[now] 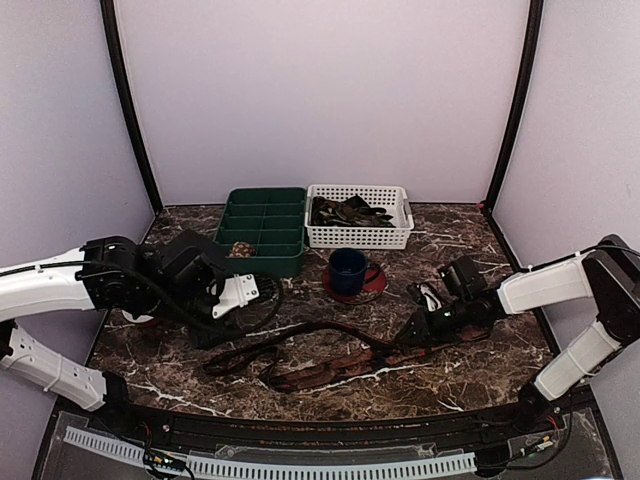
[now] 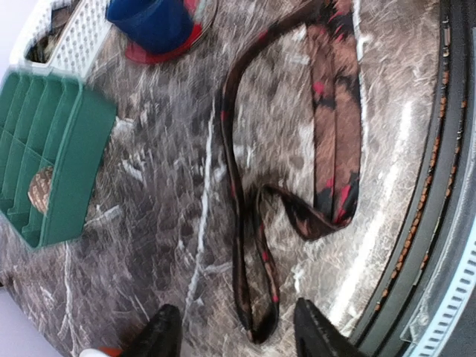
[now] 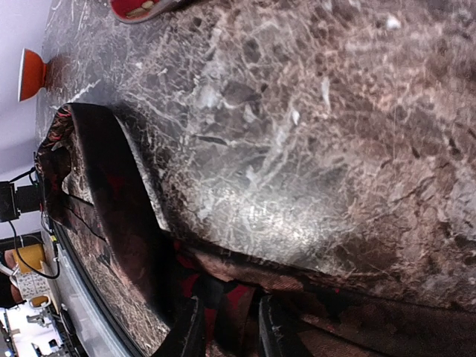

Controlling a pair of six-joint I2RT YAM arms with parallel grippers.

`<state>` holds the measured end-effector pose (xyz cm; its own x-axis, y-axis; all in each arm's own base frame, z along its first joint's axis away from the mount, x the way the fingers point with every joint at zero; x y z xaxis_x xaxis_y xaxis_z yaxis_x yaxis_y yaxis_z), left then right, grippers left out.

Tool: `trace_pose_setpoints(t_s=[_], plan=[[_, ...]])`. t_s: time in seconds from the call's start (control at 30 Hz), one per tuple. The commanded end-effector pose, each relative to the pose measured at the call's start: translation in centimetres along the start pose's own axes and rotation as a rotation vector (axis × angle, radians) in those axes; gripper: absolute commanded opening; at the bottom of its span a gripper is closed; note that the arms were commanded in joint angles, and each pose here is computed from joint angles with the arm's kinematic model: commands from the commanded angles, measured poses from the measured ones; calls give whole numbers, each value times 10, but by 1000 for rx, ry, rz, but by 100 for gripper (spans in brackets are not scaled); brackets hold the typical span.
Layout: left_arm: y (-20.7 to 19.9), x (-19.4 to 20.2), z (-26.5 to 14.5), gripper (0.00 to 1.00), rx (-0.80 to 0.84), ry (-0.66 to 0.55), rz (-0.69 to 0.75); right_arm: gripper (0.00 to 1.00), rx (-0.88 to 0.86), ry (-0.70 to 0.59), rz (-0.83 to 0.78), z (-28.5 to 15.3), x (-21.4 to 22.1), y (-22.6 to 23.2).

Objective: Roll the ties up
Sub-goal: Place the tie at the center of the board, then move to tie at the center of the board.

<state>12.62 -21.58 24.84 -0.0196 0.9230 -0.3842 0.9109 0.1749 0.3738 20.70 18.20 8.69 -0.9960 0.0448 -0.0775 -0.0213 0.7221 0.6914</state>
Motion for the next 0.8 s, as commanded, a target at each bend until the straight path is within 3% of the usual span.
trace_pose_setpoints(t_s=[0.0,0.1,0.23,0.33,0.53,0.77], plan=[[7,-29,-5,63,-48,-255,-32,24,54,45,31,9,11,-14],[7,-50,22,66,-43,-285,-7,24,77,69,51,11,16,-21],[-8,-72,76,65,103,-218,47,24,94,79,68,12,21,-27],[-18,-85,113,57,174,-158,48,24,113,66,68,12,20,-29],[-41,-106,148,47,248,-209,53,23,129,38,80,10,11,-33],[-65,-111,191,34,308,-181,68,23,127,-9,120,-7,-3,-43]])
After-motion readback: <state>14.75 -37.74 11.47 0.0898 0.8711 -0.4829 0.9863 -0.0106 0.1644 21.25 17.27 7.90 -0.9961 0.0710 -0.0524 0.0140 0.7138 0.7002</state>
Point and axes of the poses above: each gripper's point midway between its finger pads, its own z axis out along the fingers, its own y axis along the line the jaws close on, x = y × z, the point moved 8 cm from there along -z, back along the fingers, and after that the axes turned 13 degrees about z, right-handed, at the moved point
